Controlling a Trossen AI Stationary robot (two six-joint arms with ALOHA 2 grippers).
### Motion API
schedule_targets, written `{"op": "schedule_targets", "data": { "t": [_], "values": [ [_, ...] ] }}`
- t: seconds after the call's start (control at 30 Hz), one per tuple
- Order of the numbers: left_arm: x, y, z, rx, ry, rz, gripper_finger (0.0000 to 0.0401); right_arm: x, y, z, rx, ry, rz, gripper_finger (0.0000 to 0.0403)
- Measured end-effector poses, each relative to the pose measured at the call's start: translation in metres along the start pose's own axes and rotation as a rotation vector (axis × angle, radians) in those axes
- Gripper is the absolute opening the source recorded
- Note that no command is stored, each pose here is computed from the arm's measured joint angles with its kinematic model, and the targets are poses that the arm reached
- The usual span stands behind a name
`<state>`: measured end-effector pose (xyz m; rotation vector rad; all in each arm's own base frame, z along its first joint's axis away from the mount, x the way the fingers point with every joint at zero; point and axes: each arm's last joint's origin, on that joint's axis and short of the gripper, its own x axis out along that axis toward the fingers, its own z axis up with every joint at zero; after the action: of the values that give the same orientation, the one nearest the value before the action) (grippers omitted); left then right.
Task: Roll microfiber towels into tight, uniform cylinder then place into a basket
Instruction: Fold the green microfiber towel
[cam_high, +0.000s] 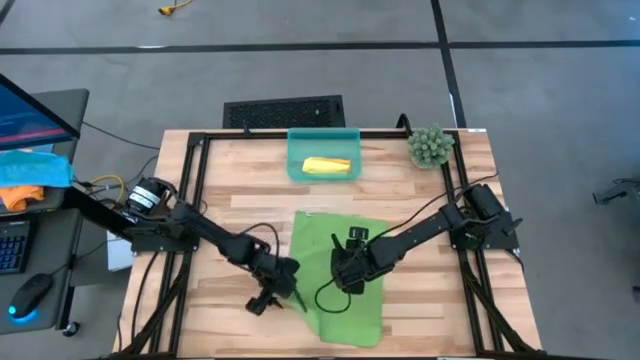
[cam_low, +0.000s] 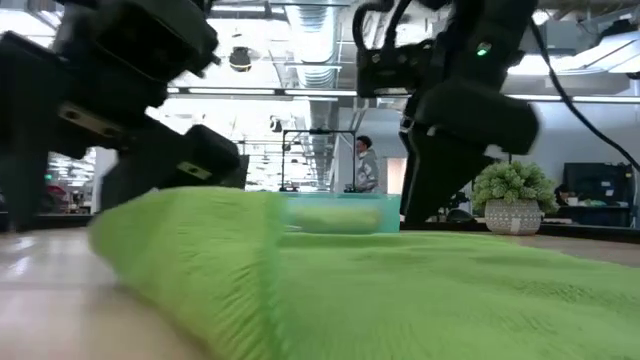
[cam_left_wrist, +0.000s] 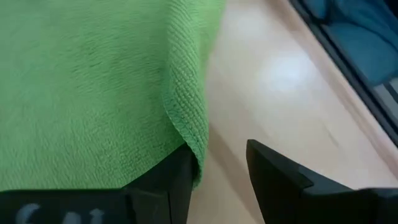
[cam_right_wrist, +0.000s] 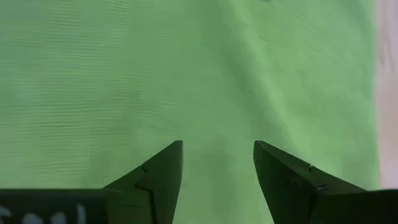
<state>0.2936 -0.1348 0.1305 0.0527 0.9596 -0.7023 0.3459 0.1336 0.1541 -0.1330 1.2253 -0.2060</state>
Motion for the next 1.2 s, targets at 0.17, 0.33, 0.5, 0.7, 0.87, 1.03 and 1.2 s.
{"op": "schedule_targets", "data": {
  "t": [0.17,0.33,0.5,0.7,0.87,1.03,1.2],
  "values": [
    [0.003,-0.007,0.000,-0.045,0.007,0.001,0.0139,0.010,-0.011,-0.004,0.035,0.027,-0.018,0.0221],
    [0.006,-0.015,-0.002,-0.079,0.025,0.067,0.0139,0.019,-0.012,-0.013,0.041,0.038,-0.022,0.0221],
    [0.010,-0.029,-0.003,-0.033,0.038,0.066,0.0139,0.024,-0.021,-0.013,0.158,0.046,-0.036,0.0221],
    [0.013,-0.041,-0.004,0.016,0.054,0.046,0.0139,0.030,-0.038,-0.005,0.346,0.026,-0.056,0.0221],
    [0.013,-0.039,-0.009,0.036,0.094,0.122,0.0139,0.031,-0.044,-0.005,0.400,0.045,-0.064,0.0221],
    [0.007,-0.035,-0.009,0.032,0.103,0.239,0.0139,0.031,-0.043,-0.007,0.404,0.057,-0.069,0.0221],
    [-0.008,-0.043,0.001,0.071,0.039,0.247,0.0139,0.031,-0.044,-0.006,0.405,0.058,-0.073,0.0221]
  ]
}}
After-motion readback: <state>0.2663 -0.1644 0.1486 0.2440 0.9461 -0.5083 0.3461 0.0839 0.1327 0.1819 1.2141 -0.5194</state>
